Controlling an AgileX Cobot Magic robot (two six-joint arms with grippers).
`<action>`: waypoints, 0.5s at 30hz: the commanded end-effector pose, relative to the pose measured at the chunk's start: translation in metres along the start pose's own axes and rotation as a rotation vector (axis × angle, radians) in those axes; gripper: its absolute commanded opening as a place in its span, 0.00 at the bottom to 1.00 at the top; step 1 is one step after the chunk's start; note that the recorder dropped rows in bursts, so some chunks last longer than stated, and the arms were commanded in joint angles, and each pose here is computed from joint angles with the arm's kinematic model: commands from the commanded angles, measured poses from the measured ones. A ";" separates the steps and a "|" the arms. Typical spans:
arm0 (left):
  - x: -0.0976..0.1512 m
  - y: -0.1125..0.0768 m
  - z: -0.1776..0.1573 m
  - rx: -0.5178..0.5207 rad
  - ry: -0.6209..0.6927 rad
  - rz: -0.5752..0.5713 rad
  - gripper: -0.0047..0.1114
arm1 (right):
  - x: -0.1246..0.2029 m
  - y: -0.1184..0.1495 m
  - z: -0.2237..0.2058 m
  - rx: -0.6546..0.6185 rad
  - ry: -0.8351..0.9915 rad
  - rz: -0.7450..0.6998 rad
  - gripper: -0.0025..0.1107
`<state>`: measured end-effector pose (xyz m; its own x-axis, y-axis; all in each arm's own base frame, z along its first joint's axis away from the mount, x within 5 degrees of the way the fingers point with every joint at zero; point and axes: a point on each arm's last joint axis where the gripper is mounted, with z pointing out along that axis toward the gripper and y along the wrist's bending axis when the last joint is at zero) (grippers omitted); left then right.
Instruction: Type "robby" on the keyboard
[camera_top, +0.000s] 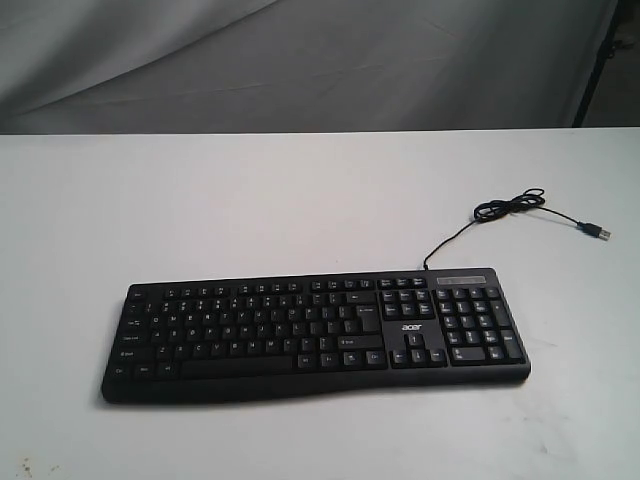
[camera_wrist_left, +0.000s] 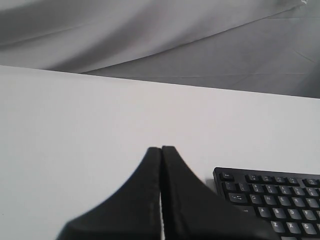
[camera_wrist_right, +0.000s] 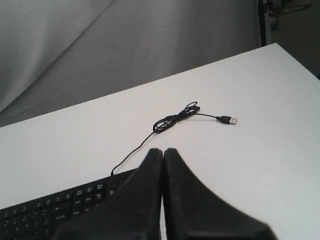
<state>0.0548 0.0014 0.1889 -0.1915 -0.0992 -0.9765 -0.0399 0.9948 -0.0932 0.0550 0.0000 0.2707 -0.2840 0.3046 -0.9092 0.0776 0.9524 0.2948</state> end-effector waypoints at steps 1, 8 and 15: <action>0.001 0.000 0.000 0.006 -0.001 -0.012 0.04 | -0.039 0.012 0.004 0.013 0.014 -0.019 0.02; 0.001 0.000 0.000 0.006 -0.001 -0.012 0.04 | -0.084 0.030 0.048 0.054 0.171 0.011 0.02; 0.001 0.000 0.000 0.006 -0.001 -0.012 0.04 | -0.089 0.062 0.091 -0.024 0.374 -0.060 0.02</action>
<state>0.0548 0.0014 0.1889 -0.1915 -0.0992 -0.9765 -0.0399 0.9948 -0.0932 0.1602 0.0210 0.3444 -0.5649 0.2546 -0.7849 0.0720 0.9628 0.2605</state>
